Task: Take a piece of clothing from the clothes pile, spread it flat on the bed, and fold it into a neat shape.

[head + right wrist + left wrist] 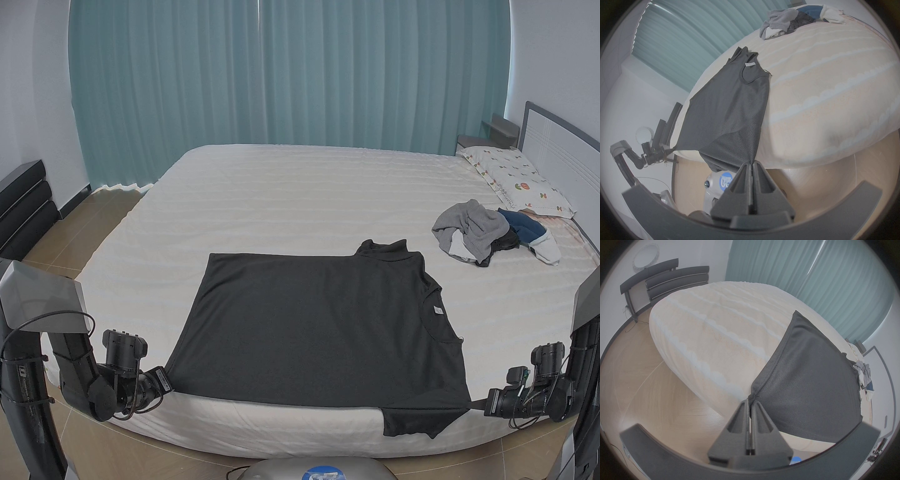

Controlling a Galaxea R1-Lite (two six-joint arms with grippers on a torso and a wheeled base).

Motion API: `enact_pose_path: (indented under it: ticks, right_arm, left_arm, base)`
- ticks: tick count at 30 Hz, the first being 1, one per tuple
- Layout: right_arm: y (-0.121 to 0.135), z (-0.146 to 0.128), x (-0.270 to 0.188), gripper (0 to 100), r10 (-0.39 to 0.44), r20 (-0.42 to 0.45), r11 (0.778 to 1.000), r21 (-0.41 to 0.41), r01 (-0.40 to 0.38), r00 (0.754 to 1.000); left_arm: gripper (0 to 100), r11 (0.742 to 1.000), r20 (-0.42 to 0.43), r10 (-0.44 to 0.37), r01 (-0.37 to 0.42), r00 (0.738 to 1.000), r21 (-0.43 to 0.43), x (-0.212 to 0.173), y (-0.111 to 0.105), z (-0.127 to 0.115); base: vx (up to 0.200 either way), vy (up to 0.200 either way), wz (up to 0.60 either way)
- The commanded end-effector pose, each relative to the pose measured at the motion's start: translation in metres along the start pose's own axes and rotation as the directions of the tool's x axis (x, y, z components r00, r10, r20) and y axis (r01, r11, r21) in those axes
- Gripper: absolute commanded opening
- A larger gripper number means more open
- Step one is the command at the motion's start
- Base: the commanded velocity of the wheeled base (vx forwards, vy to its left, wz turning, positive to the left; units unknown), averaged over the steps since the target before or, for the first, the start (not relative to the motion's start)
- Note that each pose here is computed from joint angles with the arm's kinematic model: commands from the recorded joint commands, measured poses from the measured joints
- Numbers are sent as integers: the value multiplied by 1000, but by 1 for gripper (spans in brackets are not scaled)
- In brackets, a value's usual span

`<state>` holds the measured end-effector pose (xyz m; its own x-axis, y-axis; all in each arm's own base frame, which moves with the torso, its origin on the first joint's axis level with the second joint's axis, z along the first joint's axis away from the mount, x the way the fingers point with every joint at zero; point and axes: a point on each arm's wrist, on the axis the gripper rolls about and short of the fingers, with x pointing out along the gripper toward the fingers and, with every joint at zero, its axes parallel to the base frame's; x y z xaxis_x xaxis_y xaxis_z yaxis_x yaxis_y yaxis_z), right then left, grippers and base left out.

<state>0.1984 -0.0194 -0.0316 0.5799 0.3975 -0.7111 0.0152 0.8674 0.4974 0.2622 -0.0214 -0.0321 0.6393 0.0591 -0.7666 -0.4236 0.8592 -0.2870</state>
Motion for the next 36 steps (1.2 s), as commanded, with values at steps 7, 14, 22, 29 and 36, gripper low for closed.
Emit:
enact_pose_path:
  ticks: [7, 14, 22, 29, 36]
  right_arm:
    - [8, -5, -16, 0, -11, -45, 997, -70, 7, 999]
    - [6, -7, -21, 0, -25, -57, 995, -97, 19, 998]
    - [2, -13, -24, 0, -43, -103, 990, -137, 28, 994]
    - [8, -12, -34, 0, -43, -101, 987, -157, 27, 994]
    - [12, -13, -39, 0, -36, -101, 985, -169, 19, 994]
  left_arm:
    - [0, 993, -20, 27, -24, 999, 112, -13, 15, -13]
    - [0, 985, -50, 45, -37, 998, 166, -16, 20, -20]
    - [0, 979, -60, 55, -42, 997, 201, -20, 23, -23]
    - [0, 958, -93, 79, -49, 992, 284, -31, 30, -31]
    - [0, 956, -90, 78, -49, 993, 289, -32, 30, -31]
  base:
    - [0, 0, 0]
    - [0, 0, 0]
    - [0, 0, 0]
    - [0, 0, 0]
    - [0, 0, 0]
